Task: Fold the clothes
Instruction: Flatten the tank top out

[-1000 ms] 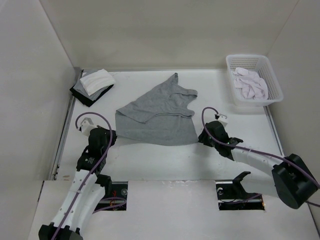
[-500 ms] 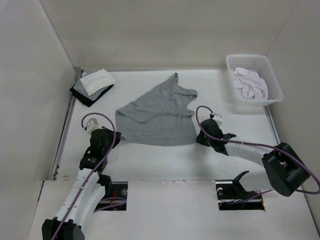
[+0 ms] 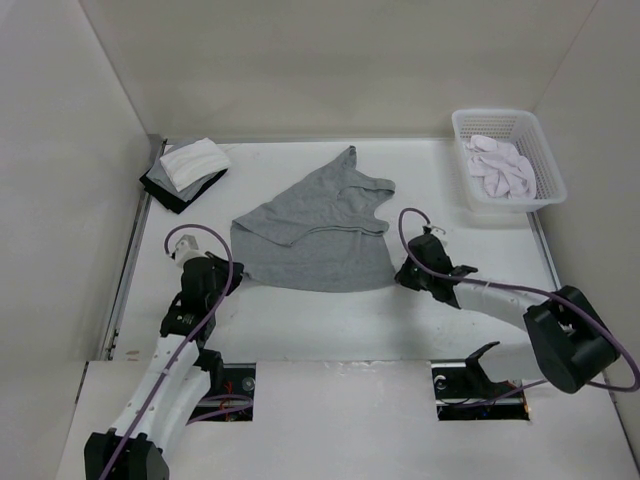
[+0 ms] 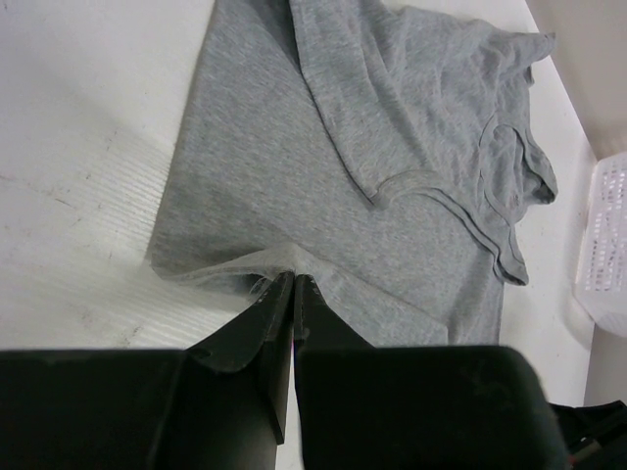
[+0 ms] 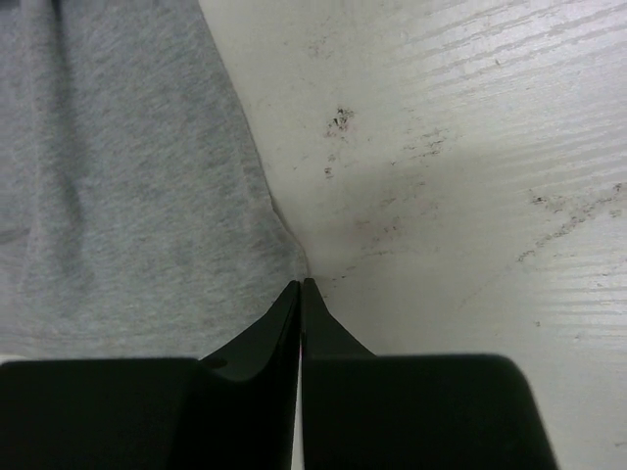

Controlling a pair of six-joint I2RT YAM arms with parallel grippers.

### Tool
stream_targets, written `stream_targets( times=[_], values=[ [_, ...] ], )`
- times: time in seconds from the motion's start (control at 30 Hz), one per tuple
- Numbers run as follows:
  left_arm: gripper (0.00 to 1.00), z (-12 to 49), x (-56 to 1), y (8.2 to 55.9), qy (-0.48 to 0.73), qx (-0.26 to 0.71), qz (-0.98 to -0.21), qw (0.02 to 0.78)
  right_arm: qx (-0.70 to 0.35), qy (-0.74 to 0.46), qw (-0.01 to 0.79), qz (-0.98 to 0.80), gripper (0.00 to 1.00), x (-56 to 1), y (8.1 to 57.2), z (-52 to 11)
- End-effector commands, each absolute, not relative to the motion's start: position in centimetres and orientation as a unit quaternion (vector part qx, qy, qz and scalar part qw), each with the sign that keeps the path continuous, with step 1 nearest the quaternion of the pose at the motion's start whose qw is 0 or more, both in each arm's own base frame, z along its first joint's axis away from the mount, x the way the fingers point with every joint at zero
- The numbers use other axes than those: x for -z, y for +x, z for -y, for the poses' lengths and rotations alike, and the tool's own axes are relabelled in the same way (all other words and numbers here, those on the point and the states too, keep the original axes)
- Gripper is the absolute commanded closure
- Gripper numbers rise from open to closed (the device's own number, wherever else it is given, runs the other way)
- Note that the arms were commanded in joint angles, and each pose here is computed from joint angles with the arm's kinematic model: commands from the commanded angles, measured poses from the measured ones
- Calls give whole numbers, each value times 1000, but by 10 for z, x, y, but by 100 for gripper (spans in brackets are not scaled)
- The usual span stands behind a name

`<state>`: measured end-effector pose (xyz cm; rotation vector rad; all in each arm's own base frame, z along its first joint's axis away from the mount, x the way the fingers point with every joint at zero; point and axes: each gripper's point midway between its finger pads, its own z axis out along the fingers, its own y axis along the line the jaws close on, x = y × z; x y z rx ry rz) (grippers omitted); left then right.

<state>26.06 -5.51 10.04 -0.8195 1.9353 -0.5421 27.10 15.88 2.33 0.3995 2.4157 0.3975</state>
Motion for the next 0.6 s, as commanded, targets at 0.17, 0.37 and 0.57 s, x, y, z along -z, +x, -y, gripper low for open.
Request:
stream_targets(
  times=[0.17,0.37,0.57],
  values=[
    [100,81,-200,281,-283,295,-736,540,-256,141,495,-818,100,-176,273,-159],
    [100,101,-356,255,-220,349,-648,640,-291,131,619,-718,100,-346,214,-119],
    [100,89,-507,215,-199,405,-530,718,-322,127,707,-617,100,-521,170,-66]
  ],
)
